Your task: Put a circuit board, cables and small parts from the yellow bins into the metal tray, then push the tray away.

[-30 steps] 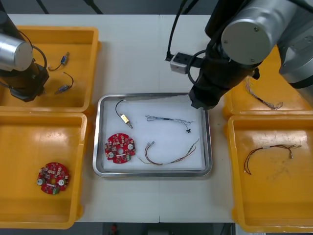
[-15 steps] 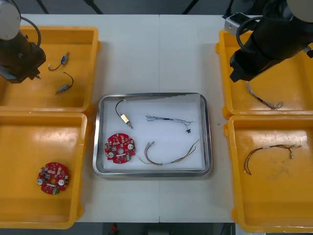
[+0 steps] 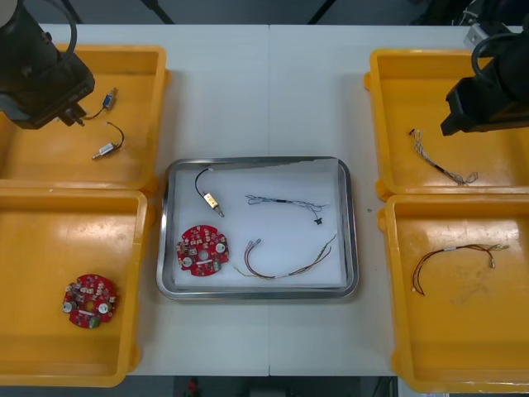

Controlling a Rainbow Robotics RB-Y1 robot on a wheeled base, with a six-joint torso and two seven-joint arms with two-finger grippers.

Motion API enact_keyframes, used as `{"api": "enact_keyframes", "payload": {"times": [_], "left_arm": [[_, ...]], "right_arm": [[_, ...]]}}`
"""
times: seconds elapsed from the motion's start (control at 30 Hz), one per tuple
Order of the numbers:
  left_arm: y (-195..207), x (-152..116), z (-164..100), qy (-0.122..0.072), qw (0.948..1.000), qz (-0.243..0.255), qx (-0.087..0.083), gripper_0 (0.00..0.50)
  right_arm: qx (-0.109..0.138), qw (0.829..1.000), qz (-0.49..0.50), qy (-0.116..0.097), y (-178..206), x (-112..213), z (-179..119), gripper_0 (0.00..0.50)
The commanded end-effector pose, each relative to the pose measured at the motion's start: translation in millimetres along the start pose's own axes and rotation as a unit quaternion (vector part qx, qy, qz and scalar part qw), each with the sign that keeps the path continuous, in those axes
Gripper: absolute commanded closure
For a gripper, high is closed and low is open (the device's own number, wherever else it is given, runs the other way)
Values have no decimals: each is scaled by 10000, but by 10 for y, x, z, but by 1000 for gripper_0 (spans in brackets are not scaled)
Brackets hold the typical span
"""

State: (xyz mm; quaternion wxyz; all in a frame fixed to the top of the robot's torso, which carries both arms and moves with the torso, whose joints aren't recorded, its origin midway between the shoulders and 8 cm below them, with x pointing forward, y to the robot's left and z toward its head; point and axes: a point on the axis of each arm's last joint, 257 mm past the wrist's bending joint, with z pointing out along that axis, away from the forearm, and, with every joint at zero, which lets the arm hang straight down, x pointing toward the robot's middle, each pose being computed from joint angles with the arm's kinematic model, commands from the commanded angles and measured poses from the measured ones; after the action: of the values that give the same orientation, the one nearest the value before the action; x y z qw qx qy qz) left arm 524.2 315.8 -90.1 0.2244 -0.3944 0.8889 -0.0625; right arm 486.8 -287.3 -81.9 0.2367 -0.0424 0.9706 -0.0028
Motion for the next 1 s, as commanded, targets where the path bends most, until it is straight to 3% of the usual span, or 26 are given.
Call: {"api": "enact_keyframes", "payload": {"times": [0.03, 0.37, 0.67, 1.0], "left_arm": [[-184, 0, -406, -102, 9969, -670, 404, 500], [-462, 707, -379, 115, 9935, -949, 626, 500], [-761, 1268, -90, 0, 9919, -1046, 717, 500], [-1054, 1885, 289, -38, 9935, -914, 671, 500]], "right_arm": [[252, 9978, 574, -219, -425, 11, -161, 0], [378, 9949, 929, -70, -798, 306, -101, 0], [447, 9940, 995, -67, -932, 645, -66, 0], [478, 9933, 1053, 65, -982, 938, 0, 0]]}}
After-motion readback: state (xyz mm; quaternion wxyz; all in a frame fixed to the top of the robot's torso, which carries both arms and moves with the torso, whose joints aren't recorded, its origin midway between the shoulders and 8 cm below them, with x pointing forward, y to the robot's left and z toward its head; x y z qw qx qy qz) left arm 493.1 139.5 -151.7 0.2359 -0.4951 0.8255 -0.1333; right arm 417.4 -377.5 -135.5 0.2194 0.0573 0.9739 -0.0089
